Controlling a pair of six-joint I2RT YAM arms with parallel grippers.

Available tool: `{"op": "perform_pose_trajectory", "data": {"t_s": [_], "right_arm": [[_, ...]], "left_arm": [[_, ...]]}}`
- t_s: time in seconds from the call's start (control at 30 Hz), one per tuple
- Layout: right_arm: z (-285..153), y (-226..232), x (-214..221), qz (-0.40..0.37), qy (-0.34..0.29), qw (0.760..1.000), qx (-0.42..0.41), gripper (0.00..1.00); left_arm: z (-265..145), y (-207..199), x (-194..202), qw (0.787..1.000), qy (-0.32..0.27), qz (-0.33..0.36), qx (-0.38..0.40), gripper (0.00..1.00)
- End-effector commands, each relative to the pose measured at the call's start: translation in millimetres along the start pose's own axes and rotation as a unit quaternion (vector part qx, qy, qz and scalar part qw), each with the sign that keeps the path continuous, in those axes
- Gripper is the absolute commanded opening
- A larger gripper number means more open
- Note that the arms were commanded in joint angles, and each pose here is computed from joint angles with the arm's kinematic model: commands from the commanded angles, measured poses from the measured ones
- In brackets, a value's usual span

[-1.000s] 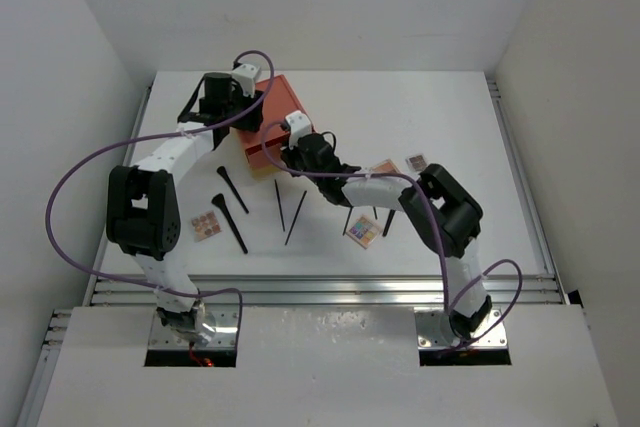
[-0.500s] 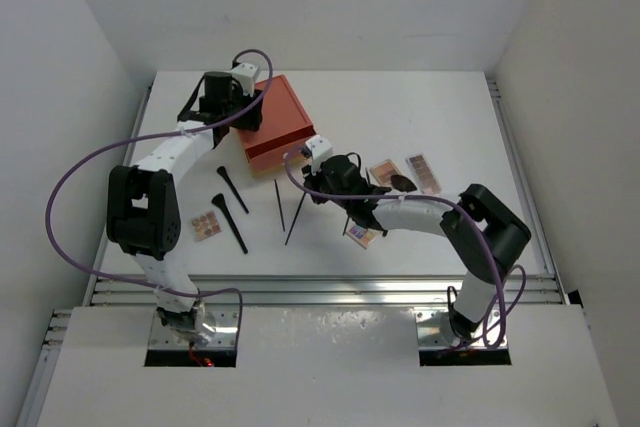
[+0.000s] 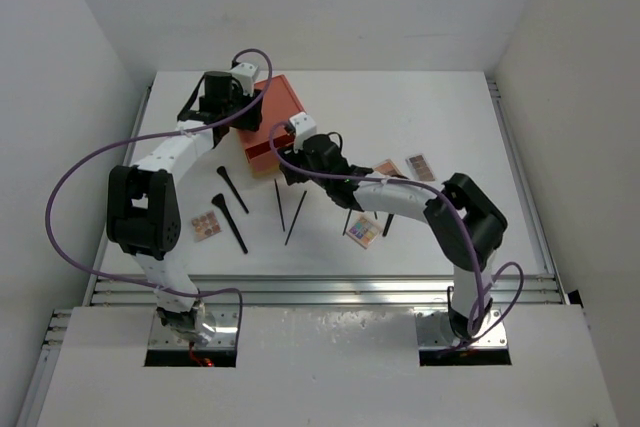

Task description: Organize the makeup

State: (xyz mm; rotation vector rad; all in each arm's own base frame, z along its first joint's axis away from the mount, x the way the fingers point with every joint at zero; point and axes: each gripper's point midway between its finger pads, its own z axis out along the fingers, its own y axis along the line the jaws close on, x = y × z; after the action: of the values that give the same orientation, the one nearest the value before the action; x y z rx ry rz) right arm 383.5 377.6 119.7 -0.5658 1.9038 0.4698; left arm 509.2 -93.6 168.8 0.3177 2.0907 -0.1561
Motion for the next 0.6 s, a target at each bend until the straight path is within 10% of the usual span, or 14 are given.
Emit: {"op": "perform_pose_trajectory", "data": {"t_s": [0.0,0.57], "right_arm": [[16.2,5.2,-18.5,0.018,-0.026,0.999,0.012,0.55],[41.8,-10.7,-27.2,0.022,-0.049,0.996,0.075,0.43]], "left_arm": [[2.6,1.1,18.5,0.999,0.036,-0.018,-0.002,0.59],[5.8,-0.7,19.8,0.999,0.036,-0.023,0.003,0.59]]}}
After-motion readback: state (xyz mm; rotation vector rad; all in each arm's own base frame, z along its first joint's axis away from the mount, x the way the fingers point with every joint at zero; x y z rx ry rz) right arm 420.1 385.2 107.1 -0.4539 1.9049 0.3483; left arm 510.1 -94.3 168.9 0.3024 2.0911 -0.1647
